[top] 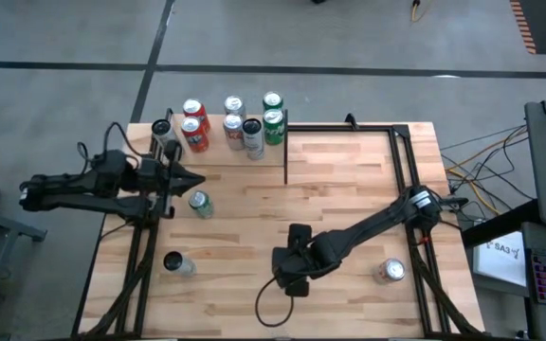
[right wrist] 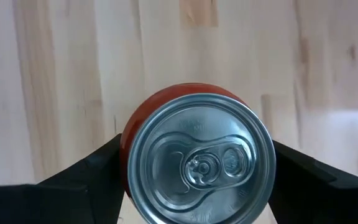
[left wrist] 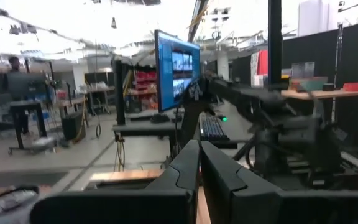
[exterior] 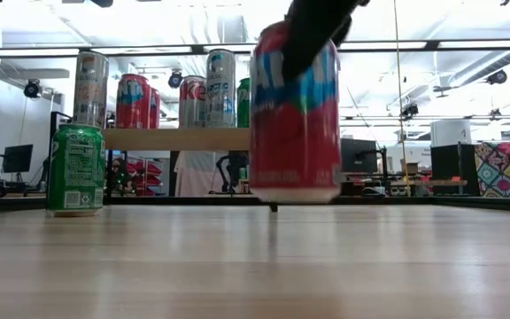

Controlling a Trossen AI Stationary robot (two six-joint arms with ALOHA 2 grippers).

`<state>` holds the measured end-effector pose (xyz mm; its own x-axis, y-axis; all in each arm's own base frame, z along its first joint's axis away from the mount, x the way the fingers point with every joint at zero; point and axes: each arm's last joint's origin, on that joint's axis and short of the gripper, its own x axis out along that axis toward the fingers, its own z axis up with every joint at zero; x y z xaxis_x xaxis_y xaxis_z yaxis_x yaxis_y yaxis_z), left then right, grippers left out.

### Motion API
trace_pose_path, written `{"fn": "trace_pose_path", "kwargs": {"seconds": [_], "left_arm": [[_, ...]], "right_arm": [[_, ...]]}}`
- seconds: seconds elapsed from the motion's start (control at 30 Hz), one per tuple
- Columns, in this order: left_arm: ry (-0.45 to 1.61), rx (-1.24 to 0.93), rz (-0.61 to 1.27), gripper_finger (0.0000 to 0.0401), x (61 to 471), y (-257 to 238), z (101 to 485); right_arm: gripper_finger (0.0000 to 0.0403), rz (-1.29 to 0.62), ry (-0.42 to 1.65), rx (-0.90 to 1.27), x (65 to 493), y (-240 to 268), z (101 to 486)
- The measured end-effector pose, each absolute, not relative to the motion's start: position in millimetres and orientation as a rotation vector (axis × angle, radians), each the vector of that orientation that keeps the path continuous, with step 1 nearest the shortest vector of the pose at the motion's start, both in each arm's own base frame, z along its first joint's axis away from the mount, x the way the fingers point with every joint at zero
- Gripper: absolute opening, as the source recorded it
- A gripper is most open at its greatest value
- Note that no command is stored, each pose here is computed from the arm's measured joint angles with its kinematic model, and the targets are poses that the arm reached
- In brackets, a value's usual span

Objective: Place canned beverage on shelf
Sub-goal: Put the red soda can aligned with the other red soda cans on the shelf

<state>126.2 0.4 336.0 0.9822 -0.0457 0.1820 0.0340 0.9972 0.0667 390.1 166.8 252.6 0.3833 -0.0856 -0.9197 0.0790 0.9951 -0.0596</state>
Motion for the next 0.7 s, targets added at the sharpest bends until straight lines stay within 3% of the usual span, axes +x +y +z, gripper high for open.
{"fn": "trace_pose_path", "kwargs": {"seconds": [0.3, 0.7], "left_arm": [[-0.069, 0.036, -0.065, 0.0000, 160.5, -3.5, 320.7], [0.048, 0.083, 0.139, 0.0000, 198.1, -21.1, 297.9]], "right_arm": [[0.0286, -0.077, 1.134, -0.182, 390.6, 142.1, 282.4], [0.0287, -0.146, 1.025, -0.275, 349.3, 101.9, 322.4]]}}
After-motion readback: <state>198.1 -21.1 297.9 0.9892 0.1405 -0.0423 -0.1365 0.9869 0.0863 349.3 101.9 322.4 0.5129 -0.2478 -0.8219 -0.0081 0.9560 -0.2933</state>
